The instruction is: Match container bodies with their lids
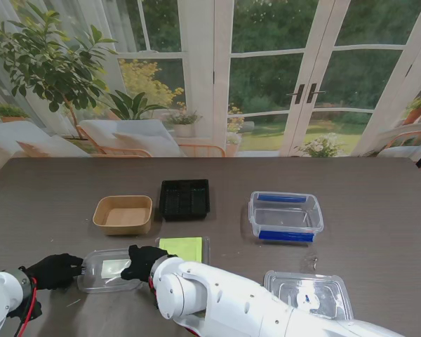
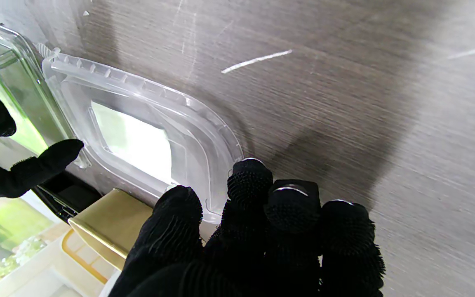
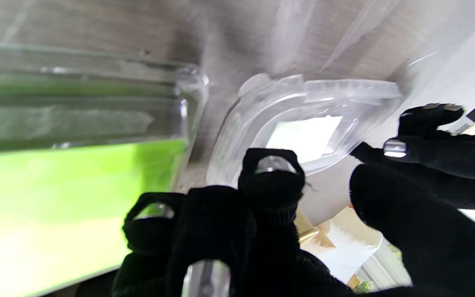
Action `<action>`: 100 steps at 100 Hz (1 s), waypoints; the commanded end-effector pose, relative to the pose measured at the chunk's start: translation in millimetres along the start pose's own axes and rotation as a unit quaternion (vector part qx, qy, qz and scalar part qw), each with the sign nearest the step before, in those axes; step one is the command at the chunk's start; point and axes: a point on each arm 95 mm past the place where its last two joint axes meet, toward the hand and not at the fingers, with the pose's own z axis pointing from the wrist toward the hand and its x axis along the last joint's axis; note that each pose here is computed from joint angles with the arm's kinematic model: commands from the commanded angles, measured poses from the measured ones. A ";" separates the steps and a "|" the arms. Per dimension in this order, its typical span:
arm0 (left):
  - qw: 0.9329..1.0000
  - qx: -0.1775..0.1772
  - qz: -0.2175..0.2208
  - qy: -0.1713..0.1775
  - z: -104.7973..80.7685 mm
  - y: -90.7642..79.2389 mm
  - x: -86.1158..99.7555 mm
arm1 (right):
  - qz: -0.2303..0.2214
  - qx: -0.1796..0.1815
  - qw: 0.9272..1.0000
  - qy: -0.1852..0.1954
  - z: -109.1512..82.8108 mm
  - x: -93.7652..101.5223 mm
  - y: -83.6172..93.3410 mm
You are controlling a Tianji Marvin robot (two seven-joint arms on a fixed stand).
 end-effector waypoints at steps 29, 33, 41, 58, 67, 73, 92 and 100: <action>1.000 -0.027 0.001 -0.012 -1.5 11.5 -8.3 | 0.003 0.004 0.999 -0.040 -1.4 5.4 0.3; 1.000 -0.028 0.000 -0.012 -1.9 11.8 -8.1 | 0.000 0.008 0.999 -0.044 -0.5 5.3 0.3; 1.000 -0.029 0.000 -0.013 -2.6 12.4 -7.4 | -0.004 0.012 0.998 -0.054 1.7 4.6 -0.6; 1.000 -0.030 0.003 -0.010 -2.5 12.8 -7.4 | -0.011 0.014 0.997 -0.071 3.9 2.8 -1.8; 1.000 -0.028 0.004 -0.008 -2.2 12.7 -7.5 | -0.007 0.013 0.997 -0.070 3.2 2.8 -1.5; 1.000 -0.027 0.005 -0.007 -2.0 12.6 -7.9 | -0.003 0.009 0.998 -0.066 1.9 3.5 -0.9; 1.000 -0.028 0.009 -0.009 -2.4 12.2 -8.1 | -0.010 0.013 0.998 -0.054 -2.1 7.8 2.2; 1.000 -0.027 0.011 -0.009 -3.1 11.5 -7.9 | -0.019 0.018 0.998 -0.050 -1.9 8.9 0.9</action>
